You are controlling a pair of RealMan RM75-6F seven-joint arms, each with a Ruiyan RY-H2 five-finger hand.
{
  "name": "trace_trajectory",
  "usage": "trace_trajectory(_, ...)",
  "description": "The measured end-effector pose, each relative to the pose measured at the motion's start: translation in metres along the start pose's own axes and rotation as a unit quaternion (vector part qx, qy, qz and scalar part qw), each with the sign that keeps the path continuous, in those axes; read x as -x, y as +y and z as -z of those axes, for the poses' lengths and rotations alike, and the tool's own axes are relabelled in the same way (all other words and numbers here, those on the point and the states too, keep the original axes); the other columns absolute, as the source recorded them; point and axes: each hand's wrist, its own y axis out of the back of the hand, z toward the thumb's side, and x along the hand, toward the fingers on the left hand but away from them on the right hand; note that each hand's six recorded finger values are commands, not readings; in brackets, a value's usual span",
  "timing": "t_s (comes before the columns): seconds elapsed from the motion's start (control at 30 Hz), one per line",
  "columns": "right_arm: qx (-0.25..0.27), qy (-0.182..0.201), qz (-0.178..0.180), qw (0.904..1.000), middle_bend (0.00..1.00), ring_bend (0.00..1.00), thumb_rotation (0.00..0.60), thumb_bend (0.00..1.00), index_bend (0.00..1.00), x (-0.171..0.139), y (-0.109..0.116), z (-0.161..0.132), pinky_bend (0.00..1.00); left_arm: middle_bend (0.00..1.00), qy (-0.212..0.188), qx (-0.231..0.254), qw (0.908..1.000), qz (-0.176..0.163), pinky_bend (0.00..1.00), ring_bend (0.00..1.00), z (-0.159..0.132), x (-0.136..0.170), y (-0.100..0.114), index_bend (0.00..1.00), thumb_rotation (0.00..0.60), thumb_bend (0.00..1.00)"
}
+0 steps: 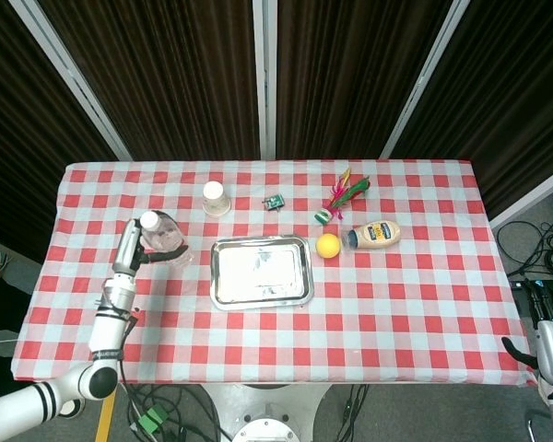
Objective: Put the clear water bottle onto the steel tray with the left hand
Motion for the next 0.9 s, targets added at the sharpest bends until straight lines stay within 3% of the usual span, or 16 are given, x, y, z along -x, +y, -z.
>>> trace_trajectory(0.1, -0.001, 0.000, -0.003, 1.0000, 0.07, 0.00, 0.600, 0.13, 0.01, 0.000, -0.001, 0.000, 0.00, 0.62, -0.075, -0.002, 0.9971, 0.002, 0.54, 0.48, -0.051, -0.020, 0.002, 0.55, 0.600, 0.15)
trace_trajectory(0.17, -0.001, -0.001, -0.004, 1.0000, 0.07, 0.00, 0.600, 0.13, 0.01, 0.000, -0.002, 0.000, 0.00, 0.62, -0.098, -0.003, 0.9952, -0.001, 0.54, 0.48, -0.066, -0.025, 0.005, 0.55, 0.600, 0.15)
trace_trajectory(0.23, 0.001, -0.002, -0.006, 1.0000, 0.07, 0.00, 0.600, 0.14, 0.01, 0.000, -0.002, 0.001, 0.00, 0.62, -0.086, -0.001, 0.9963, -0.002, 0.54, 0.48, -0.059, -0.022, 0.007, 0.55, 0.600, 0.15)
trace_trajectory(0.43, 0.002, -0.003, -0.007, 1.0000, 0.07, 0.00, 0.600, 0.14, 0.01, 0.000, -0.002, 0.002, 0.00, 0.61, 0.015, -0.014, 0.9994, 0.028, 0.54, 0.48, 0.014, 0.010, -0.005, 0.55, 0.600, 0.15)
trace_trajectory(0.53, -0.001, -0.002, -0.009, 1.0000, 0.07, 0.00, 0.600, 0.14, 0.01, 0.000, -0.003, 0.001, 0.00, 0.61, 0.005, -0.019, 0.9992, 0.034, 0.54, 0.48, 0.010, 0.006, -0.007, 0.55, 0.600, 0.15)
trace_trajectory(0.7, 0.000, -0.003, -0.006, 1.0000, 0.07, 0.00, 0.600, 0.14, 0.01, -0.001, -0.003, 0.001, 0.00, 0.61, -0.020, 0.000, 0.9997, 0.016, 0.54, 0.48, -0.013, -0.013, -0.001, 0.55, 0.600, 0.15)
trace_trajectory(0.77, -0.001, -0.004, -0.007, 1.0000, 0.07, 0.00, 0.600, 0.14, 0.01, -0.001, -0.003, 0.002, 0.00, 0.61, -0.013, 0.009, 0.9995, 0.026, 0.54, 0.48, -0.011, -0.012, -0.011, 0.55, 0.600, 0.15)
trace_trajectory(0.9, -0.003, -0.005, -0.008, 0.9999, 0.07, 0.00, 0.600, 0.14, 0.01, 0.000, -0.004, 0.002, 0.00, 0.61, 0.003, 0.041, 0.9971, 0.065, 0.54, 0.48, -0.009, -0.006, -0.056, 0.55, 0.600, 0.15)
